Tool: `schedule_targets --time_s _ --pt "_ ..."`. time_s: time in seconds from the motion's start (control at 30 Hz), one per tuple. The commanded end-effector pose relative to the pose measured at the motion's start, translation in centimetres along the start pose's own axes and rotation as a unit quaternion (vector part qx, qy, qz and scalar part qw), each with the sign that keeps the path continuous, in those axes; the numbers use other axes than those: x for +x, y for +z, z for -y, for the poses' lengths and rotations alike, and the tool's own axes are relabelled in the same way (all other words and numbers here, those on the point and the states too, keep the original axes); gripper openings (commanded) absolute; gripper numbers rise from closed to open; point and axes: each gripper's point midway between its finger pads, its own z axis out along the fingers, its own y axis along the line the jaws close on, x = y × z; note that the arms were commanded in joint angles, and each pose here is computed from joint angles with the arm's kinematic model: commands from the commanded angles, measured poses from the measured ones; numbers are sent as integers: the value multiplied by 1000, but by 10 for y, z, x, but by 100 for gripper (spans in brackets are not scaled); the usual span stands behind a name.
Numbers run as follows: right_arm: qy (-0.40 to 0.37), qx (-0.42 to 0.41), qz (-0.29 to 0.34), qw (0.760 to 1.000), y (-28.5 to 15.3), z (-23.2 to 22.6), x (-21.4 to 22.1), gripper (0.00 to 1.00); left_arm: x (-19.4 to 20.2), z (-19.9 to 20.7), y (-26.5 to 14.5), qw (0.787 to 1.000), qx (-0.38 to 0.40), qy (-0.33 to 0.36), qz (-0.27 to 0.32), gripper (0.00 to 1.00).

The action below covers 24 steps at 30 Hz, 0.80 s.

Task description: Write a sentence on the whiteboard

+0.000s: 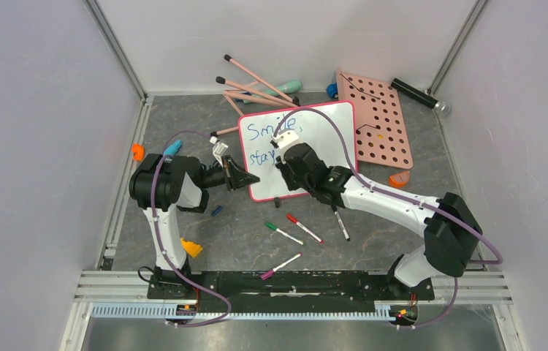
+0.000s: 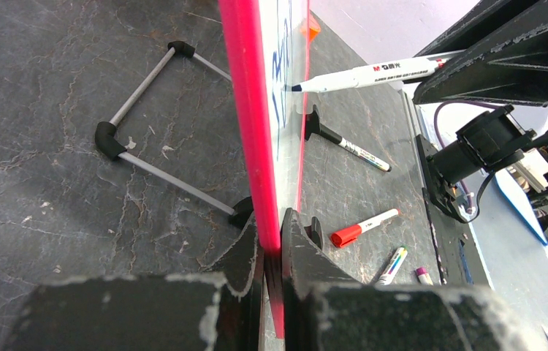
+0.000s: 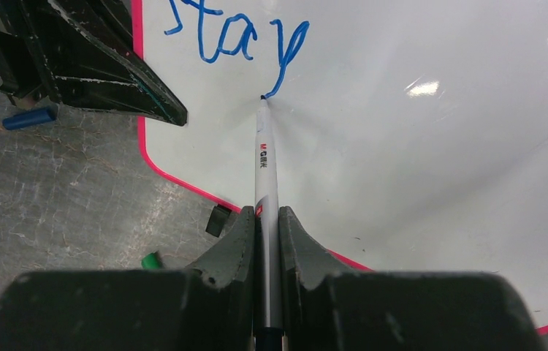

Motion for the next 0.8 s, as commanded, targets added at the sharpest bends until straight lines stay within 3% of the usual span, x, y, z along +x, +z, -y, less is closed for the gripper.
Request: schedule_targets --time_s 0.0,0.43,0.77 --pt "12 -11 23 1000 6 -7 -17 0 5 -26 -3 992 -30 119 12 2" --pt "20 -46 82 995 -19 -14 -55 0 4 -27 -3 992 -30 119 12 2" --pt "10 23 73 997 -28 16 -44 0 5 -27 -3 992 -30 119 12 2"
